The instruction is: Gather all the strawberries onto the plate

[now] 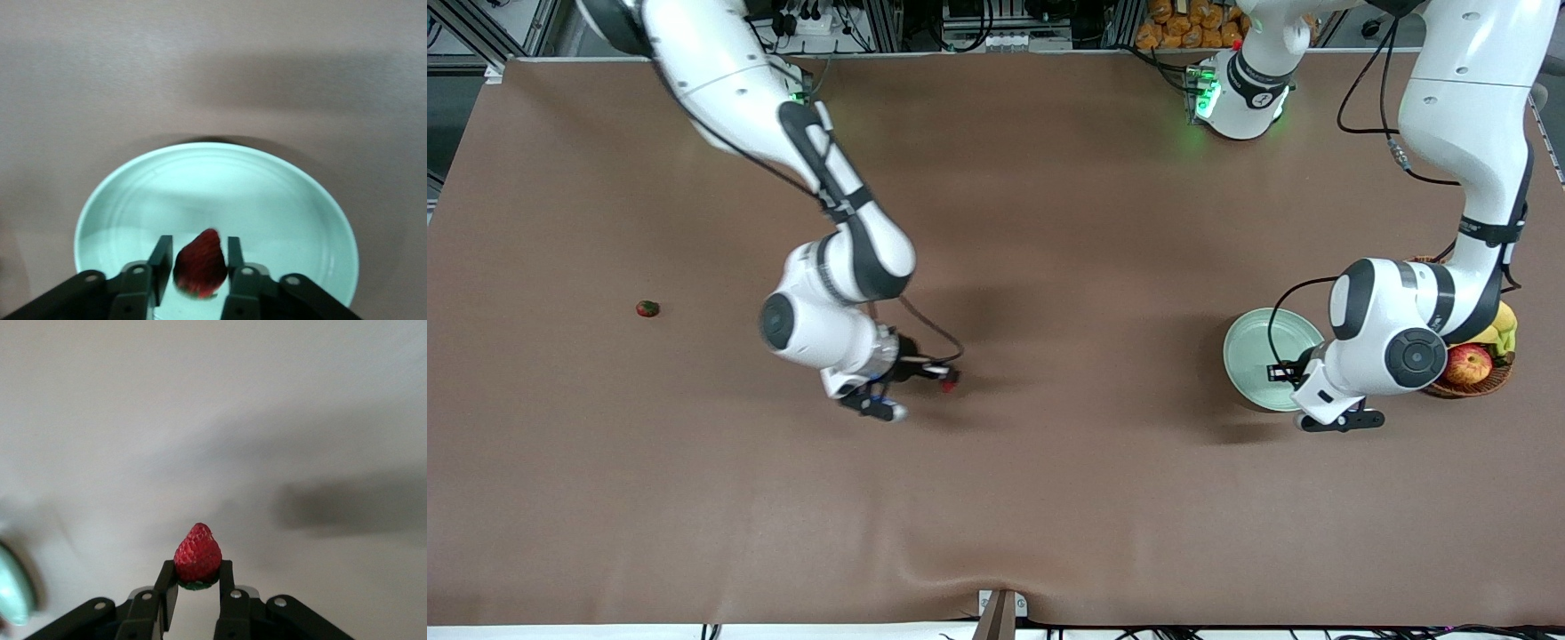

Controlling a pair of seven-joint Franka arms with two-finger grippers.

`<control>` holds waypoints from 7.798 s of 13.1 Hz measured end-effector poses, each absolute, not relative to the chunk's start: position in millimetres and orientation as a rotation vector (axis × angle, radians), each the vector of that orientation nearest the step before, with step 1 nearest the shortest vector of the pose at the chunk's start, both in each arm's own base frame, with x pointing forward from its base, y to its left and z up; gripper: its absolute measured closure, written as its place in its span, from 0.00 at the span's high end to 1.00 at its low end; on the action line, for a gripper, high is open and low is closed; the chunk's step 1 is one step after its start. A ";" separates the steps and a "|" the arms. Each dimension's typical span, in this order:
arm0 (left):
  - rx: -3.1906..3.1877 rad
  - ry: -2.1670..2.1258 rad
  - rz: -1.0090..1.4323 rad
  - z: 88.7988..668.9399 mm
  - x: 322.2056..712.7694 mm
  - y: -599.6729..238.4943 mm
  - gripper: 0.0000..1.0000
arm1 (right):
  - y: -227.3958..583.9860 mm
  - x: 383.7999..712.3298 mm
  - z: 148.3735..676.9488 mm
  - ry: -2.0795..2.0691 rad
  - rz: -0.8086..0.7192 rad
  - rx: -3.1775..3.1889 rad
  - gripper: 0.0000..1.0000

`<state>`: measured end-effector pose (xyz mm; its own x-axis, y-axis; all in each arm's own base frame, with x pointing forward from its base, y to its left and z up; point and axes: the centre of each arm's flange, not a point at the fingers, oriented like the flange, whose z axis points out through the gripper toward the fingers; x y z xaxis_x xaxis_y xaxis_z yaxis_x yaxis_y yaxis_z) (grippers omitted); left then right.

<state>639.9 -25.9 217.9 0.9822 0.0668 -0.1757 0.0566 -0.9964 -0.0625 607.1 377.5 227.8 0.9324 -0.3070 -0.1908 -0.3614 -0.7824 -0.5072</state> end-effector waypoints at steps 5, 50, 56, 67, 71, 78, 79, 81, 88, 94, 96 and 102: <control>-3.087 -0.101 0.214 255.8 643.9 -53.2 0.97 | 461.9 574.0 205.4 0.585 0.104 -2.432 0.30; -3.211 -0.498 0.062 300.8 655.2 -272.7 0.32 | -193.9 563.9 162.6 0.078 0.843 -2.969 1.00; -3.050 -0.370 0.239 285.3 657.1 -151.8 0.32 | -194.7 552.8 154.9 0.086 0.932 -2.924 0.66; -3.006 -0.372 0.365 230.4 640.4 -78.1 0.53 | -132.6 615.9 193.3 -0.095 0.744 -3.030 0.33; -3.036 -0.347 0.280 264.8 647.2 -93.7 0.93 | 31.7 663.6 234.6 0.013 0.536 -2.982 0.33; -3.084 -0.411 0.203 311.2 628.4 -191.0 1.00 | 304.7 647.4 240.5 0.073 0.152 -2.739 0.33; -3.087 -0.400 0.209 309.5 625.8 -199.2 1.00 | 336.1 637.9 235.4 0.063 0.094 -2.721 0.33; -3.108 -0.386 0.235 306.7 617.2 -227.8 1.00 | 388.6 619.2 222.1 0.095 0.017 -2.653 0.33; -3.104 -0.627 0.236 286.0 589.4 -322.5 1.00 | 500.9 572.4 197.7 0.086 -0.061 -2.530 0.33; -3.108 -0.720 0.219 285.6 588.9 -345.2 1.00 | 528.3 550.1 166.4 0.058 -0.133 -2.555 0.48; -3.115 -0.753 0.251 286.4 589.1 -346.2 1.00 | 522.7 562.0 176.0 0.068 -0.164 -2.548 0.74; -3.211 -0.926 0.242 273.4 593.3 -368.4 1.00 | 419.6 637.4 198.2 0.068 -0.075 -2.638 1.00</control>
<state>593.3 -368.4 273.4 0.8384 0.5091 -0.1946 0.5391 -0.8269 0.1597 637.4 419.6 198.2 0.9972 -0.0621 0.0406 -0.0349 -0.8756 -0.4818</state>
